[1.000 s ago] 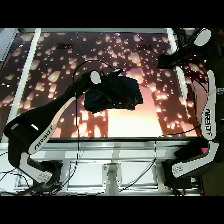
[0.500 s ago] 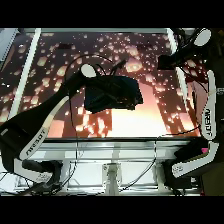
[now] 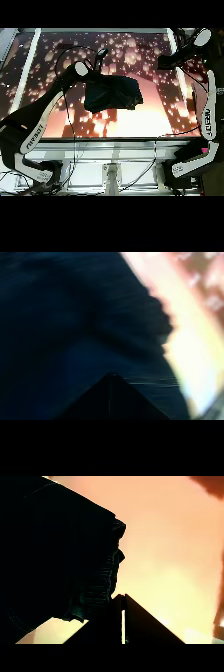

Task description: Fold the clothes and pants, and hang the long-sleeved shirts on hangers.

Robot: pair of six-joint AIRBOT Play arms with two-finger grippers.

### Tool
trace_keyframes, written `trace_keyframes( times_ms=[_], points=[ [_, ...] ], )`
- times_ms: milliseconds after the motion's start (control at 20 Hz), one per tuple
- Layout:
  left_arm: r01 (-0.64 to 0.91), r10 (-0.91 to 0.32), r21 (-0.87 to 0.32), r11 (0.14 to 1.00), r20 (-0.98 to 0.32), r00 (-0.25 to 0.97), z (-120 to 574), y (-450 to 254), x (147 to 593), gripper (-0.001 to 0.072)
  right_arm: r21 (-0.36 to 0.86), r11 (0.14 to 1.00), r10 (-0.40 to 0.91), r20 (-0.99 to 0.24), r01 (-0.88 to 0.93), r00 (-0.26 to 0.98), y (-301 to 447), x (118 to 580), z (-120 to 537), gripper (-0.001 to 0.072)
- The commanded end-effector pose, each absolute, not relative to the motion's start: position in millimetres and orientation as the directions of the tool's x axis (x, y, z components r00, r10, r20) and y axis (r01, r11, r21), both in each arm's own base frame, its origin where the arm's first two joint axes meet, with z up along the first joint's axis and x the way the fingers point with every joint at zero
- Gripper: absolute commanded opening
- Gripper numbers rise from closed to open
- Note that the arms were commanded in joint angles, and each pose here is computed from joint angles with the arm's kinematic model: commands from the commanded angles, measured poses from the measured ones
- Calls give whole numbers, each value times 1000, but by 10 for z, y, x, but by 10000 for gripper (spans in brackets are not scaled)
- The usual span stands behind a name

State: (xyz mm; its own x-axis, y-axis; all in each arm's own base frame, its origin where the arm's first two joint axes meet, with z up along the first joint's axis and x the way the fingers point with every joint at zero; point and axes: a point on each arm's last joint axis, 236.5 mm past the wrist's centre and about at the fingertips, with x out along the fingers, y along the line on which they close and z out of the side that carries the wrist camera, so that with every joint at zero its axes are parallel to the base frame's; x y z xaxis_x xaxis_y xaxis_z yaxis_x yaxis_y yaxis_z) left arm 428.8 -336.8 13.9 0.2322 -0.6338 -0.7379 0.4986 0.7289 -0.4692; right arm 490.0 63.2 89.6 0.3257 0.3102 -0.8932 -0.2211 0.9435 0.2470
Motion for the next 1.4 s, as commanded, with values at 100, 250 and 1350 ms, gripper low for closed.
trace_keyframes(
  times_ms=[100, 250, 1350],
  points=[
    [493, -510, -446, 747, -860, -5, -461, -3268, 3768, 27, 221, 950, 282, -908, -219, 308, 562, 4860, 861, 38],
    [528, -452, -473, 705, -874, -179, -495, -3312, 3253, 27, 213, 953, 274, -911, -217, 307, 544, 4856, 854, 37],
    [517, -534, -450, 728, -845, 16, 277, -2944, 3648, 29, 693, 719, 679, -717, 51, 158, 1316, 4509, -718, 688]
  ],
)
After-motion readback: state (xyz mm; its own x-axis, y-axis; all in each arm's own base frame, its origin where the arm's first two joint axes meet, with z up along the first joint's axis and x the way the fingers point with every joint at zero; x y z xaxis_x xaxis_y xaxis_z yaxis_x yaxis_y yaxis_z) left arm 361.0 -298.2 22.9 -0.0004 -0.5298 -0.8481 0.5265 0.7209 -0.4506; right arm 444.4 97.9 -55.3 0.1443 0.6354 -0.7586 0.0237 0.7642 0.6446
